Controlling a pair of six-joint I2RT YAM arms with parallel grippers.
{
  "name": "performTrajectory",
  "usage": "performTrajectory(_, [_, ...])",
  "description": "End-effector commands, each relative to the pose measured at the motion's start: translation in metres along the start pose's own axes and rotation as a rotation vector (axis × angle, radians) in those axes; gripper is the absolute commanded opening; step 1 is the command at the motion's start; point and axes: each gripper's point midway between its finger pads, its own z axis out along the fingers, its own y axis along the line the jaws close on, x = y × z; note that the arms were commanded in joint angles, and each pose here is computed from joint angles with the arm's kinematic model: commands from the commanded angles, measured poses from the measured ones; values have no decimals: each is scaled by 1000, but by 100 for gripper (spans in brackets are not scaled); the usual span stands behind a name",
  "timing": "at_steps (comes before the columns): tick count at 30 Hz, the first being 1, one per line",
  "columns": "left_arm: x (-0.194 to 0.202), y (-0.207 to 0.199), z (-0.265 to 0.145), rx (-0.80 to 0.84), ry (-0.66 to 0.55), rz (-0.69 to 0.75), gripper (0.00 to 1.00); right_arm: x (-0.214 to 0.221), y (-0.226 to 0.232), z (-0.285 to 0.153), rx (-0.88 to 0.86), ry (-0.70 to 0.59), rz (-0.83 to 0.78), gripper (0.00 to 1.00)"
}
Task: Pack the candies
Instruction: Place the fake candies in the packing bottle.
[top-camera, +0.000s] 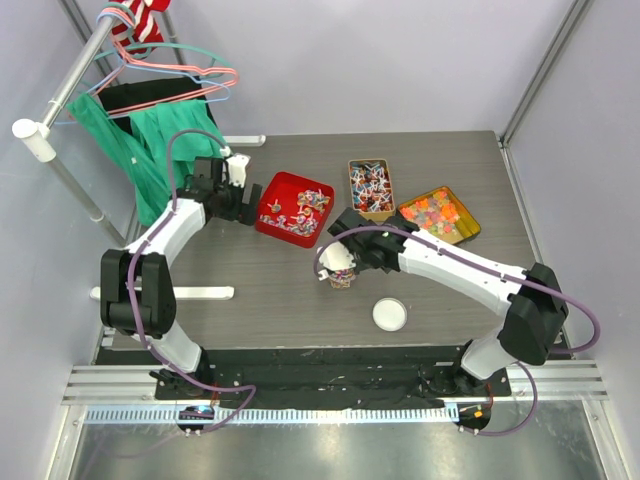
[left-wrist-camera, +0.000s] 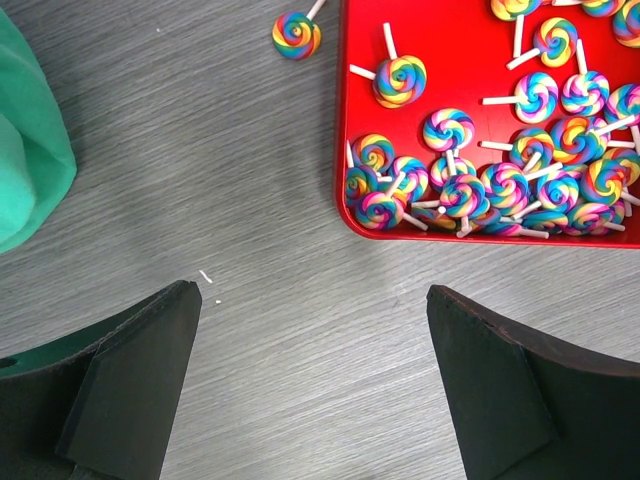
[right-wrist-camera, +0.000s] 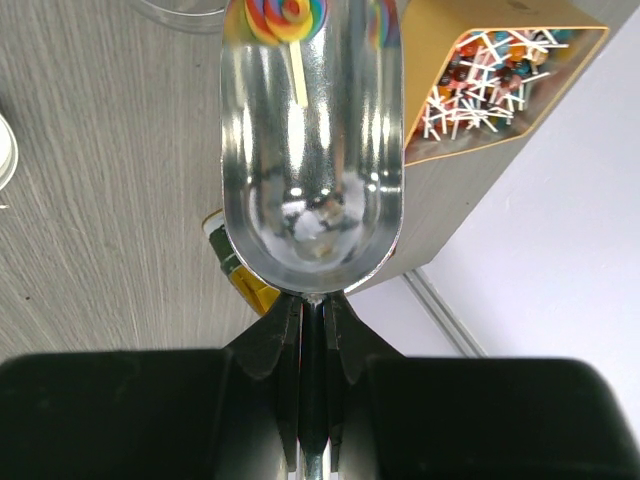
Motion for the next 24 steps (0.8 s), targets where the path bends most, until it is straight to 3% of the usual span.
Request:
performTrajectory(1, [-11, 2, -4, 0, -49, -6, 100, 3, -21, -29, 73, -35, 17, 1])
performTrajectory(13, [-9, 4, -1, -1, -44, -17, 100, 6, -15, -29, 65, -38, 14, 1])
performTrajectory(24, [-7, 3, 1, 5, -37, -22, 100, -18, -16, -14, 80, -87, 33, 1])
